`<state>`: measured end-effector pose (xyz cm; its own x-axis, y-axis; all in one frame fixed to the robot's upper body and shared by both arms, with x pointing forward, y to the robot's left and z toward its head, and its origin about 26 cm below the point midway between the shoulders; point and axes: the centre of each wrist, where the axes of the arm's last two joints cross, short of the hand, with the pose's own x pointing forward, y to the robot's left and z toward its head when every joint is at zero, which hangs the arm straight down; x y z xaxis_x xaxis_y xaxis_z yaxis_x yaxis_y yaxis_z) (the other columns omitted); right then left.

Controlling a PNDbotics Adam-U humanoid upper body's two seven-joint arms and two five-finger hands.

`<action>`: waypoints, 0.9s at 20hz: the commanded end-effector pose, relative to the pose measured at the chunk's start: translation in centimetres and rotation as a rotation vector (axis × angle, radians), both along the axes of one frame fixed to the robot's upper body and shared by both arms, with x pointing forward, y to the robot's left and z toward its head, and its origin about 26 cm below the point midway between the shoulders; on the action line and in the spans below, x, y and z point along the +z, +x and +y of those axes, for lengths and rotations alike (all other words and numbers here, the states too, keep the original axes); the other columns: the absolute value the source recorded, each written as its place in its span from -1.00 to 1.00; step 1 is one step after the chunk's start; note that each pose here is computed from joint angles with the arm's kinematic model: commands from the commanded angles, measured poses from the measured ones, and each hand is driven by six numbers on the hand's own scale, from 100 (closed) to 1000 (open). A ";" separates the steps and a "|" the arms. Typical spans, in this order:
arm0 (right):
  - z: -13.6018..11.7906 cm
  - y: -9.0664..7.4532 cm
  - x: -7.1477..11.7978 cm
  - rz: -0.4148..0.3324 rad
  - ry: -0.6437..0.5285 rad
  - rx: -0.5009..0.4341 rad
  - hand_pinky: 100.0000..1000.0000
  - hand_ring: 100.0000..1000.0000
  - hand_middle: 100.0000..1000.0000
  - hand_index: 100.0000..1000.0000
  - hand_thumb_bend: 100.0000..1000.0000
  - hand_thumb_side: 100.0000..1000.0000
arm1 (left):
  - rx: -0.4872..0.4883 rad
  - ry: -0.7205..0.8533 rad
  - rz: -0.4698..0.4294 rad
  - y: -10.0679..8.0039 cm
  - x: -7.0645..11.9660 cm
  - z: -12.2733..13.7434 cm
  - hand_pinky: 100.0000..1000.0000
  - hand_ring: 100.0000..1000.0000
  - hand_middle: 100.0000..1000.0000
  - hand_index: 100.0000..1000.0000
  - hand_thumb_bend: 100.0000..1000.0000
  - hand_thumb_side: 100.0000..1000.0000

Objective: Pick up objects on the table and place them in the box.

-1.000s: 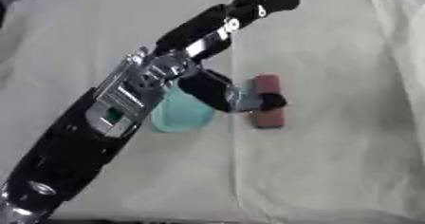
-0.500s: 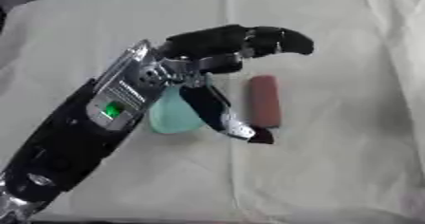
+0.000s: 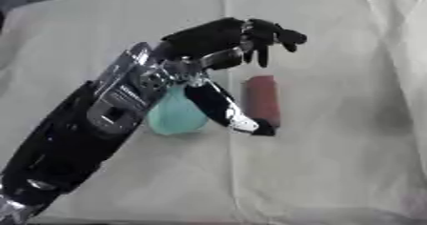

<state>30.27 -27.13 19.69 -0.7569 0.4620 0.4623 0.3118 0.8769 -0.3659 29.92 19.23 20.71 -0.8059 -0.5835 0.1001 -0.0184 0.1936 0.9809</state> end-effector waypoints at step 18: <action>-0.1 -0.3 0.6 -0.021 -0.024 0.006 -0.34 0.12 0.70 0.61 -1.00 -0.11 | 0.208 0.232 -0.150 -0.5 0.3 -2.6 0.16 0.34 0.71 1.00 0.01 0.27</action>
<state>30.22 -27.20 19.54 -0.7553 0.4632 0.4635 0.3093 0.8756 -0.3710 29.66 16.66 20.42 -0.6748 -0.7236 -0.1451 -0.1555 -0.0528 0.9864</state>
